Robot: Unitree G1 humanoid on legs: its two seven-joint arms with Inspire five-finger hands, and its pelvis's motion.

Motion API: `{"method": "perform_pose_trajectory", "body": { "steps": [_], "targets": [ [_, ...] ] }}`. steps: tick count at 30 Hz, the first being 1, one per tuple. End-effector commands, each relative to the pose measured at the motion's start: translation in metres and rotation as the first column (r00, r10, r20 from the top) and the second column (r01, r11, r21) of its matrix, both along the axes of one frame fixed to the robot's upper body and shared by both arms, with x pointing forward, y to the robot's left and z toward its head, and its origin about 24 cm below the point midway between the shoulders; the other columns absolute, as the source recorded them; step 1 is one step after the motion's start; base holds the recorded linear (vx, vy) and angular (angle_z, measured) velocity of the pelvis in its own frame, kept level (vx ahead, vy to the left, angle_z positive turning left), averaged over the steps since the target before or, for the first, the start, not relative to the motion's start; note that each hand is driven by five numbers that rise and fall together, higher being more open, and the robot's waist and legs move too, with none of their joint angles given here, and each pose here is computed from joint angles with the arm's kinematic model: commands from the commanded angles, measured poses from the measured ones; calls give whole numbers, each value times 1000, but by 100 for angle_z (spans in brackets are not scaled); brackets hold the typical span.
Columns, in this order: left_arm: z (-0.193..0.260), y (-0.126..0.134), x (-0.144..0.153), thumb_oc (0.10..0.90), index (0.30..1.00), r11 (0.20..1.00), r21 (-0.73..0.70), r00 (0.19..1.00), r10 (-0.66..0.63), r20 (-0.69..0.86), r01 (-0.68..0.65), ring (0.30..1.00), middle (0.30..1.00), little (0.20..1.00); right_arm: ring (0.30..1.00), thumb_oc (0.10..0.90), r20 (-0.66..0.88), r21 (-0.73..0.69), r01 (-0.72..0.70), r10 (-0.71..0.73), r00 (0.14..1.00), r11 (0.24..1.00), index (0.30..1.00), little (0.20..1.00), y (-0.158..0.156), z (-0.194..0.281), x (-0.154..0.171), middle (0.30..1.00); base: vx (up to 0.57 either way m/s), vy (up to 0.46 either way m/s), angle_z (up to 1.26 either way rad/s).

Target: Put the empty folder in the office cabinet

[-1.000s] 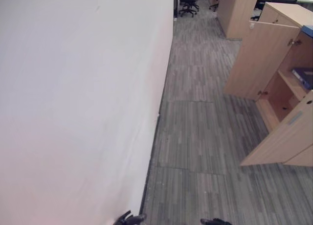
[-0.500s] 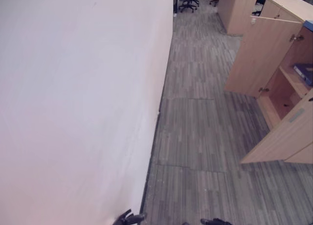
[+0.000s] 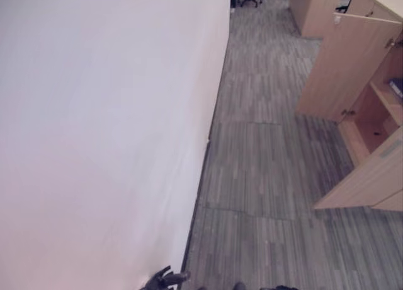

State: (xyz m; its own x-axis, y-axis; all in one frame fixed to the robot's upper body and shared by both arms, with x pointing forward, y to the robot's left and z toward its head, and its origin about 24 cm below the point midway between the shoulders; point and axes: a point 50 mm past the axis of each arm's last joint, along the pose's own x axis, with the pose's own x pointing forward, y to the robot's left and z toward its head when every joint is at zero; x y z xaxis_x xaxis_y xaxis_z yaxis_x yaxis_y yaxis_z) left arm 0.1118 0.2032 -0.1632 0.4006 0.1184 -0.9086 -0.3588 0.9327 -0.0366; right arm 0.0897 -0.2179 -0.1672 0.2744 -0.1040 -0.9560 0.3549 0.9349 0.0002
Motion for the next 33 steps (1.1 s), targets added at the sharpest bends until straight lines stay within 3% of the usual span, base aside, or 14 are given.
{"method": "perform_pose_trajectory", "body": {
  "steps": [1, 9, 16, 22, 27, 33],
  "targets": [
    [-7, 35, -80, 800, 900, 985, 173, 973, 18, -231, 23, 900, 900, 900, 900, 800, -23, -85, -88, 86, 996, 993, 900, 900, -20, 5, 6, 900, 69, 15, -4],
    [-9, 31, -109, 800, 900, 987, 157, 948, 27, -318, 25, 900, 900, 900, 900, 800, -20, -116, -160, 158, 987, 980, 900, 900, -24, 8, 15, 900, 174, 75, -16],
    [-9, 32, -117, 800, 900, 988, 152, 940, 37, -340, 16, 900, 900, 900, 900, 800, -64, -106, -182, 176, 982, 978, 900, 900, -22, 5, 4, 900, 219, 112, -50],
    [-7, 42, -106, 800, 900, 982, 185, 950, 31, -312, 29, 900, 900, 900, 900, 800, -31, -101, -209, 207, 978, 973, 900, 900, -15, 7, 17, 900, 148, 163, -8],
    [-4, 49, -87, 800, 900, 974, 219, 965, 2, -261, 57, 900, 900, 900, 900, 800, 46, -128, -264, 272, 961, 956, 900, 900, -9, 15, 50, 900, 50, 132, -15],
    [-4, 50, -88, 800, 900, 974, 218, 964, -8, -264, 67, 900, 900, 900, 900, 800, 74, -134, -278, 289, 954, 951, 900, 900, -6, 19, 61, 900, 67, 146, -28]
  ]
}}
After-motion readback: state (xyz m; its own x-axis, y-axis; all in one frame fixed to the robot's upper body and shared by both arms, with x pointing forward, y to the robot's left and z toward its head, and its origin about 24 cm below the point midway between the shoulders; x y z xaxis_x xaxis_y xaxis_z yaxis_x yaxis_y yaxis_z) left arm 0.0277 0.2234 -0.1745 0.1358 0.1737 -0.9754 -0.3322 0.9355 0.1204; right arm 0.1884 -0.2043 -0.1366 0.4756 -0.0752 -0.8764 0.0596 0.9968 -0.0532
